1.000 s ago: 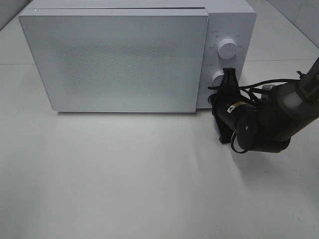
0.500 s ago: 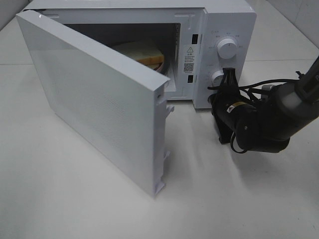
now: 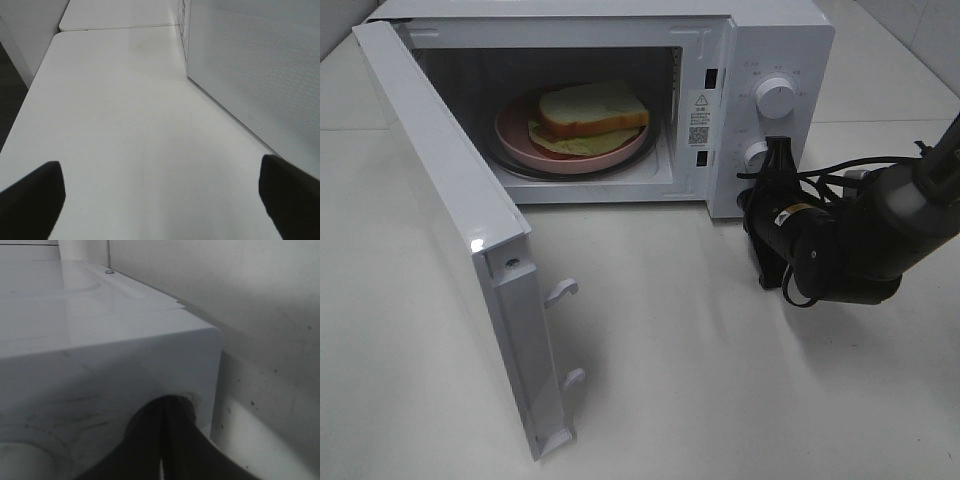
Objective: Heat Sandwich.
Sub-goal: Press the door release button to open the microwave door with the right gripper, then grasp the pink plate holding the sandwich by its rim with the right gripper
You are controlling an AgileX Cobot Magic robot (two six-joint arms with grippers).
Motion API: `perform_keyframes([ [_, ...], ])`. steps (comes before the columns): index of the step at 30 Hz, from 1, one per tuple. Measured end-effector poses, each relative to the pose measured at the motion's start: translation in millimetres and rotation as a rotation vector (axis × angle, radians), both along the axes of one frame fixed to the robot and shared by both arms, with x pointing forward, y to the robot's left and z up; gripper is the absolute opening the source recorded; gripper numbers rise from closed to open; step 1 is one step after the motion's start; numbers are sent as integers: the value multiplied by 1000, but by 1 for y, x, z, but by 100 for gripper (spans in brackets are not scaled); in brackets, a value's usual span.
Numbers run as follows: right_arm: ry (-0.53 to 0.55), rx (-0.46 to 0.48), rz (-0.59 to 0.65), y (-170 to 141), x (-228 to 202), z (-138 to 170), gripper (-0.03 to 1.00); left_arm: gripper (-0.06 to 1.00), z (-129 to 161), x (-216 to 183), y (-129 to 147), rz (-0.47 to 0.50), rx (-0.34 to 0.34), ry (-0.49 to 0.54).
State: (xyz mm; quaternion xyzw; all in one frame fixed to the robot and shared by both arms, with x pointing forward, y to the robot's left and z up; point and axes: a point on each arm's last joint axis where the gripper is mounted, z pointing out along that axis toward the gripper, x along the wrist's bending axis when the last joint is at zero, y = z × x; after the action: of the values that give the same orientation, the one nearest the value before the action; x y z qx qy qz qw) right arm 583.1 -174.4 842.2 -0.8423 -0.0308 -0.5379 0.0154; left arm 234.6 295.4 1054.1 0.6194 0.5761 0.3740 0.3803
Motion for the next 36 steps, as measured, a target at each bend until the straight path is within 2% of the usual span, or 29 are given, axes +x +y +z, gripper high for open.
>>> perform_keyframes([
  [17,27,5,51,-5,-7,12,1,99,0,0,0,0,0,0],
  [25,30,-3,80,-9,-21,24,1,99,0,0,0,0,0,0],
  [31,91,-14,94,-14,-39,25,1,99,0,0,0,0,0,0],
  [36,88,-26,131,-18,-53,35,1,99,0,0,0,0,0,0],
])
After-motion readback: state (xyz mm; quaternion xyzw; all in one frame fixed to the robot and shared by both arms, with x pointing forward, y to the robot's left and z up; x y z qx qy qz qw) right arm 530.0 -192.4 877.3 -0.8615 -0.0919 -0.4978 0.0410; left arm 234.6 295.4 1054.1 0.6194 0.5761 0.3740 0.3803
